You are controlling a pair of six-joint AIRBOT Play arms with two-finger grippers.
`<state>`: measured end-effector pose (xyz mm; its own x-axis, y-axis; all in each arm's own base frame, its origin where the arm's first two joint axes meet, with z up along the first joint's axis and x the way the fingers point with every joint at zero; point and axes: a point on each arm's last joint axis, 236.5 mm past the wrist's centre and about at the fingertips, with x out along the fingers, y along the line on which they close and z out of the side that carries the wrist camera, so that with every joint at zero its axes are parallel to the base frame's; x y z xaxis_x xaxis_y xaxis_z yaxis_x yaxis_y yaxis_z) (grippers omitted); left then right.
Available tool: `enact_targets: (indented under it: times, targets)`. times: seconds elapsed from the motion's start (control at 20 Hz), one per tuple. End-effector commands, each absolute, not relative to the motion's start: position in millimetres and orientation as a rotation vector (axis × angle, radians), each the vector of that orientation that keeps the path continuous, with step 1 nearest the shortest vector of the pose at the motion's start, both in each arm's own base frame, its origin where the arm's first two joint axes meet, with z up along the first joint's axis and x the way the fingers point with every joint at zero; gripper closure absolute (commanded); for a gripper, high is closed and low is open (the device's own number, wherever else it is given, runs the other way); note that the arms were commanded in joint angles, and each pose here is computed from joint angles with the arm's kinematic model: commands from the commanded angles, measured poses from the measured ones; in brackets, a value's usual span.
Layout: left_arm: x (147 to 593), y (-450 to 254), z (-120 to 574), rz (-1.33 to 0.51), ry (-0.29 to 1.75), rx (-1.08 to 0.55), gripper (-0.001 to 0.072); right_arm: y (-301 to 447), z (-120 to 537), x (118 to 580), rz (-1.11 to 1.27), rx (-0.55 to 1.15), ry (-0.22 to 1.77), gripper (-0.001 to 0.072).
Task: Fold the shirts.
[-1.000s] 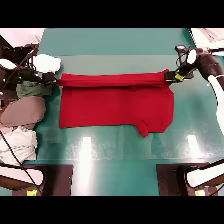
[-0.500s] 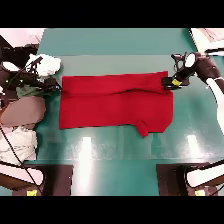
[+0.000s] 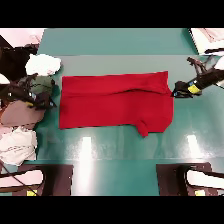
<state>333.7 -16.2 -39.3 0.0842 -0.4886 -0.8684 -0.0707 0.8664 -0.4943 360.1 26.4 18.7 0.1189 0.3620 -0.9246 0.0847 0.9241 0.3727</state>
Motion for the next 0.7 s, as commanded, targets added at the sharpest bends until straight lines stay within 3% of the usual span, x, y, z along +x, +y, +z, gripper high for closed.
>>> enact_targets:
  times: [0.0, 0.2, 0.55, 0.6, 0.65]
  targets:
    - [286.8, -24.1, -65.2, -0.282, 1.509, -0.499, 0.0343, 33.6, 22.5, 334.7, 0.256, 0.453, 1.416, 0.0395]
    - [261.2, -32.3, -83.5, -0.281, 1.574, -0.533, 0.0343, 36.3, 20.2, 320.6, 0.249, 0.451, 1.4, 0.0395]
    - [264.4, -44.5, -92.4, -0.272, 1.531, -0.617, 0.0346, 34.1, 30.3, 316.8, 0.243, 0.426, 1.374, 0.0396]
    - [268.7, -45.0, -91.9, -0.268, 1.514, -0.627, 0.0409, 31.5, 28.5, 313.4, 0.236, 0.413, 1.389, 0.0396]
    - [272.6, -46.2, -90.5, -0.277, 1.496, -0.629, 0.0634, 28.5, 26.1, 308.6, 0.229, 0.397, 1.412, 0.0396]
